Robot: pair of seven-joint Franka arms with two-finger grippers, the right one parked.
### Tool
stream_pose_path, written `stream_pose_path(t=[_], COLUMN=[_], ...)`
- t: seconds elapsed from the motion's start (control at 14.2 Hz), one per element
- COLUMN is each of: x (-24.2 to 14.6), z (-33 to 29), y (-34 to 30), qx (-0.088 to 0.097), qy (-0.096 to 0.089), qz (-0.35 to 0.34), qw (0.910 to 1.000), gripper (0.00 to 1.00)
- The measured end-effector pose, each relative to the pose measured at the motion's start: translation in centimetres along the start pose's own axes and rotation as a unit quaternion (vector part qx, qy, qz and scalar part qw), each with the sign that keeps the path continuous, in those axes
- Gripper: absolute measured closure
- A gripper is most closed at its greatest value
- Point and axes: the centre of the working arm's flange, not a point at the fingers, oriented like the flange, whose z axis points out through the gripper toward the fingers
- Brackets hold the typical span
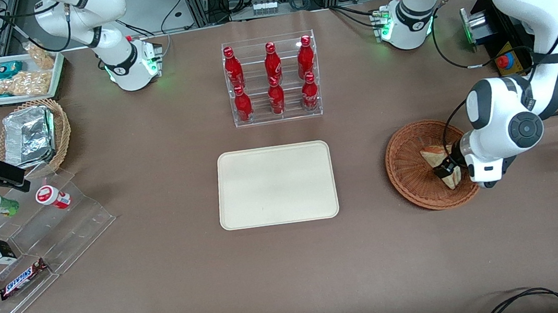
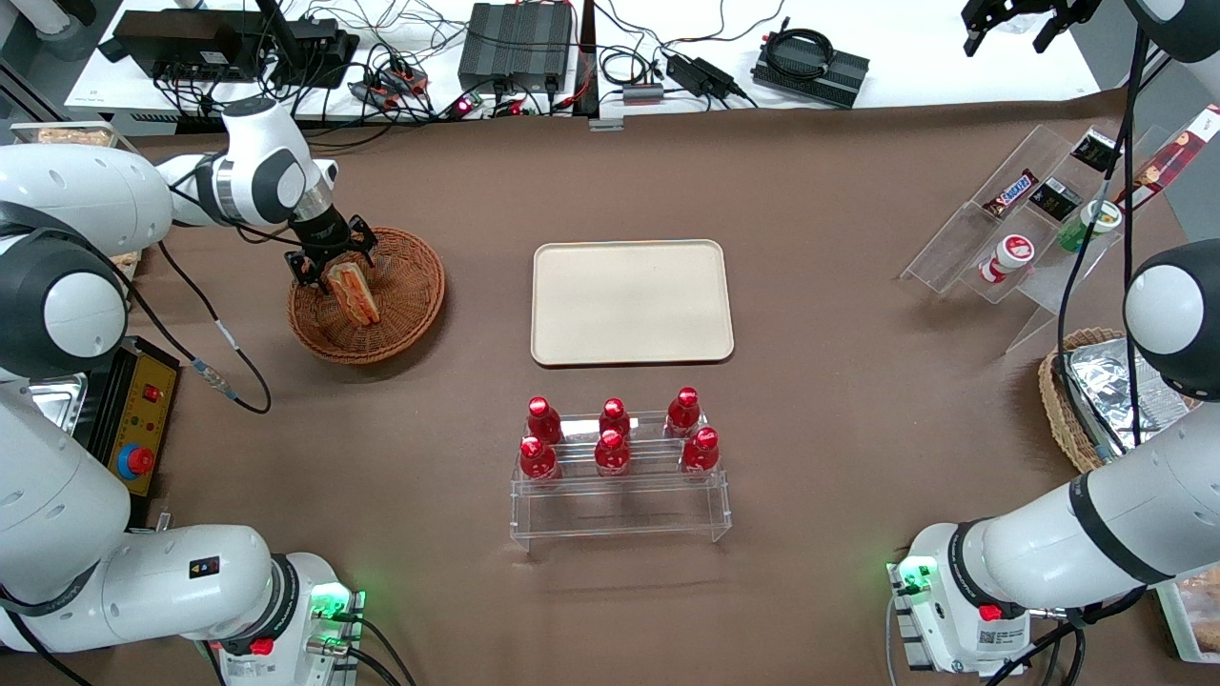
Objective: Place sandwich from basket to tray
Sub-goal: 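Close the left gripper on the wrapped sandwich and lift it, then carry the sandwich with the left gripper over the cream tray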
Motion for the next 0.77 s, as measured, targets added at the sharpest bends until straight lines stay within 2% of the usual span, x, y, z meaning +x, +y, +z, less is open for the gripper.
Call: stream_pose_path(t=[0.28,0.42,0.56,0.77], x=[0.2,0.3,0.3,-0.1], z=[0.9,0.9,0.4,-2.2], y=[-0.4,-0.5,-0.5,0.6], qx=[0.005,0.005,0.003,-0.008], qy=[-0.005,-0.005,0.0,0.017], qz=[-0.004,-0.005,0.003,0.023], qw=[1.0,1.0,1.0,0.9995], gripper=[0.42,0.57,0.64,0.69])
